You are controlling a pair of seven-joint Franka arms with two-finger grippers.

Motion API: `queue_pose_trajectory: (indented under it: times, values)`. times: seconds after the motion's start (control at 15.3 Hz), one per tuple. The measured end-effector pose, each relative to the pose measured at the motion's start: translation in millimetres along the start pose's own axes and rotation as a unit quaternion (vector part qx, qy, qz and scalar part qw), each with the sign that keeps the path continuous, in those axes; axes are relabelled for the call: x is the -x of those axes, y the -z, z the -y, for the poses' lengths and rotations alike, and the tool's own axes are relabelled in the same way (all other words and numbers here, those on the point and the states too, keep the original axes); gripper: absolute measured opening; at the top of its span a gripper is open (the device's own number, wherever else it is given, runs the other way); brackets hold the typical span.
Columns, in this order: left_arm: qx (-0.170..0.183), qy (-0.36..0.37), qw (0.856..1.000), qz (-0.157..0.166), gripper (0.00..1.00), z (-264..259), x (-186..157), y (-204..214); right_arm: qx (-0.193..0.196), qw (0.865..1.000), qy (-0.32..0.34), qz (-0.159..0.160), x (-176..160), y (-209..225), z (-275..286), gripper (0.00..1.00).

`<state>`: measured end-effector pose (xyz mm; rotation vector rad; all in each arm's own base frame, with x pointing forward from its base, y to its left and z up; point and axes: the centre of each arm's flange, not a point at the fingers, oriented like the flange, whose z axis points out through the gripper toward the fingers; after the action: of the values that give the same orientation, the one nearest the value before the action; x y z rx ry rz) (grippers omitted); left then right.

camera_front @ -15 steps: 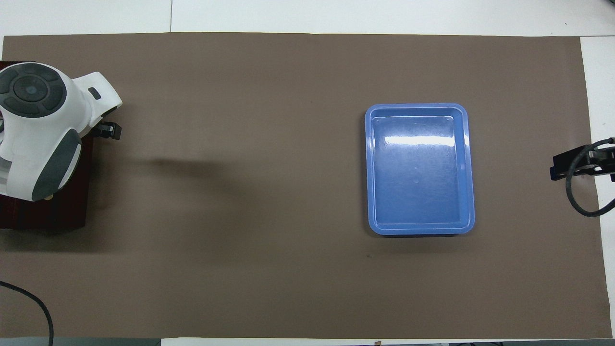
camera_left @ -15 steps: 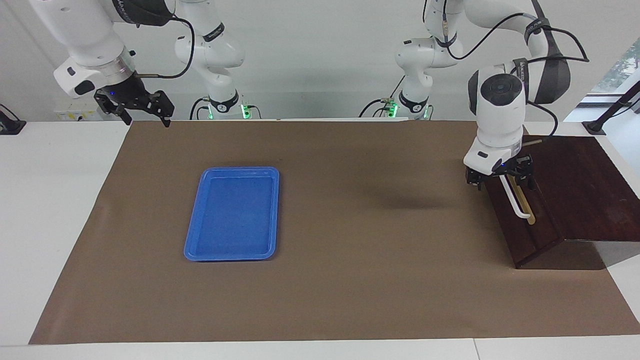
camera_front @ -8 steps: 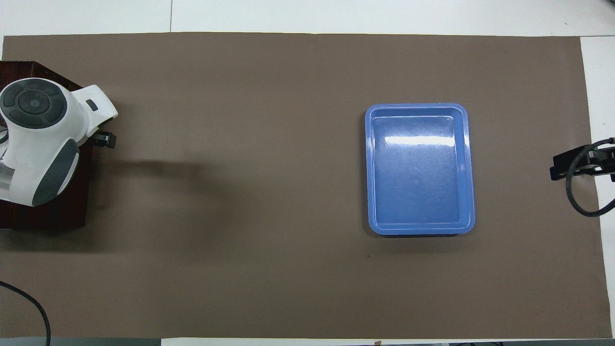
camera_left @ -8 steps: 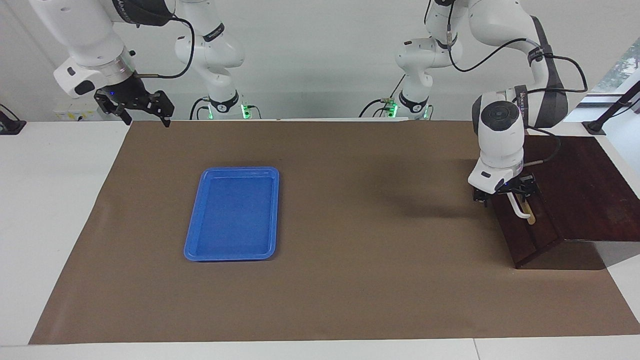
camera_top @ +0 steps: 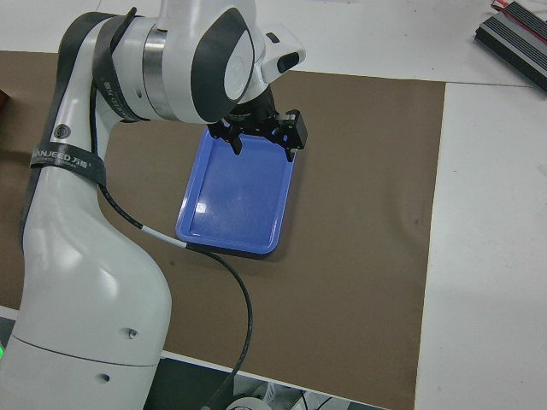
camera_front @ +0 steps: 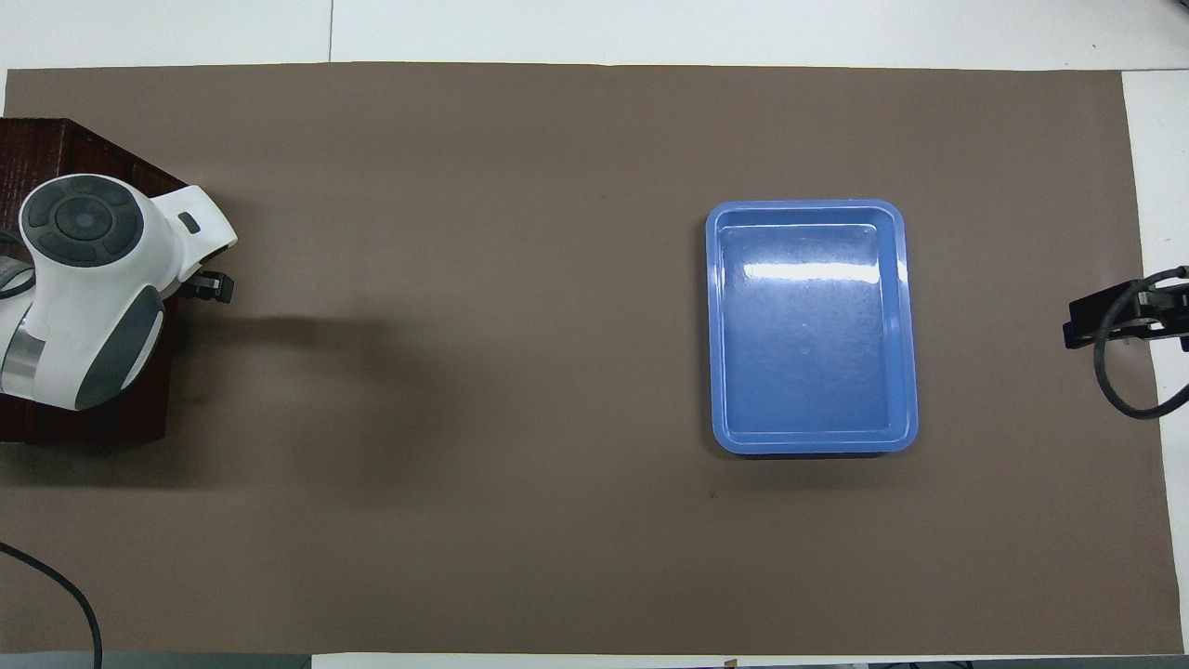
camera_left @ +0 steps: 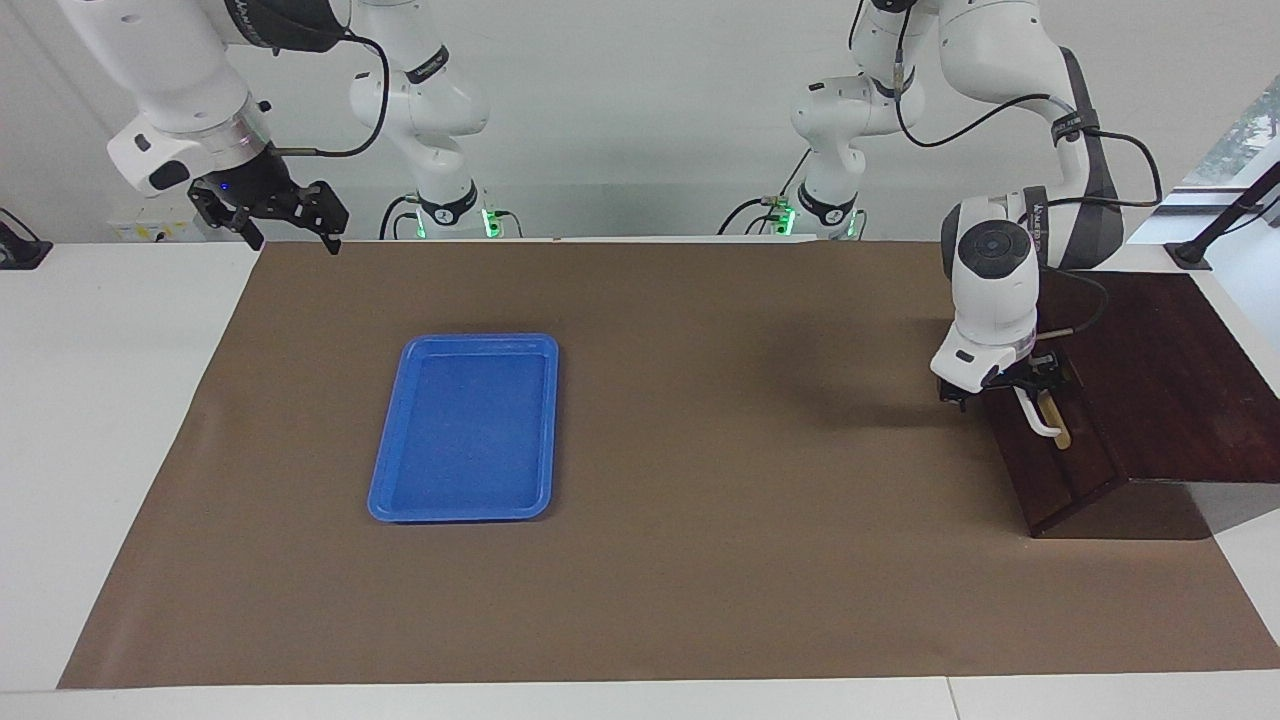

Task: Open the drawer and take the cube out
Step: 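Grasp the white drawer handle with the left gripper, then pull the drawer open toward the robot with the left gripper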

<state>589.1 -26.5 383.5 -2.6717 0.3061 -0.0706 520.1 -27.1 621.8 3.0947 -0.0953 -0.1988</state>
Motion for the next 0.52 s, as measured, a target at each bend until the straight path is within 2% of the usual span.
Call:
queue_pose_trajectory:
  times: [0.52]
  values:
    - [0.021,-0.022,0.999,-0.017,1.0,-48.4,-5.6,26.8,0.0,1.0,0.0,0.0,0.0,0.0,0.0,1.0]
